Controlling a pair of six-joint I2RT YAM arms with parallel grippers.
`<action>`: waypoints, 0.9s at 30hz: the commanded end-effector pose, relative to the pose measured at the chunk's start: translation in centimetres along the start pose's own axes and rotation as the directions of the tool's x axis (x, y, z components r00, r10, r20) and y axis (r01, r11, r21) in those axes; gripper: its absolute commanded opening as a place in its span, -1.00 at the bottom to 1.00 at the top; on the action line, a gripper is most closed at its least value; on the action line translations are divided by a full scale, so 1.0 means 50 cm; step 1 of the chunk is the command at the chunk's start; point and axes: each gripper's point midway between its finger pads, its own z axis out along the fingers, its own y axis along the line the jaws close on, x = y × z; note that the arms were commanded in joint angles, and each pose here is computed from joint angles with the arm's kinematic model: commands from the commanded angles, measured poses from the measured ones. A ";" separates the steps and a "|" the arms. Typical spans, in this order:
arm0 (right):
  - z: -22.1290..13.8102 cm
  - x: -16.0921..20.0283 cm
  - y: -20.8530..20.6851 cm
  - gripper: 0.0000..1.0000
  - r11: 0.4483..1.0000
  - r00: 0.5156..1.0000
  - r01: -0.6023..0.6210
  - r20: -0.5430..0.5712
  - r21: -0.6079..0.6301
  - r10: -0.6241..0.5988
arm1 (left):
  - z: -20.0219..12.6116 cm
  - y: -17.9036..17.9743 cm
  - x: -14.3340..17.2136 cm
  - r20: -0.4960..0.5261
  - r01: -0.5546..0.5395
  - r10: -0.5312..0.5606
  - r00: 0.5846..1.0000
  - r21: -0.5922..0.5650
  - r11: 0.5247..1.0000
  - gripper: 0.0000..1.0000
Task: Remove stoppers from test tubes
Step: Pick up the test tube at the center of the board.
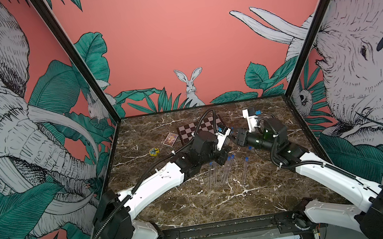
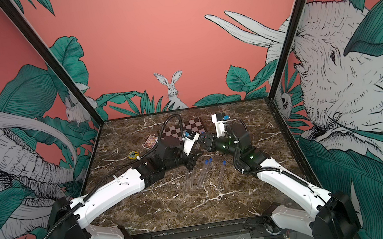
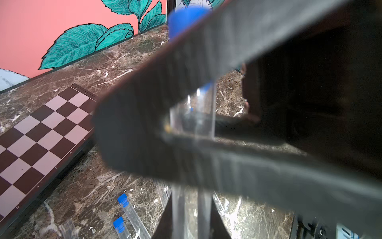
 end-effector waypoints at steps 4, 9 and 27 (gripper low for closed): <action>-0.051 -0.060 -0.004 0.08 0.995 0.993 0.024 0.110 0.096 -0.034 | -0.019 -0.017 -0.016 0.015 -0.022 0.022 1.000 0.030 0.999 -1.00; -0.054 -0.084 -0.012 0.07 0.990 0.994 -0.023 0.110 0.143 0.007 | -0.012 -0.031 0.003 -0.016 -0.036 0.037 0.999 0.049 0.998 -1.00; 0.003 -0.073 0.000 -0.32 0.988 0.991 -0.131 0.011 0.085 0.131 | -0.004 -0.040 0.009 -0.036 -0.056 0.058 0.998 0.050 0.997 -1.00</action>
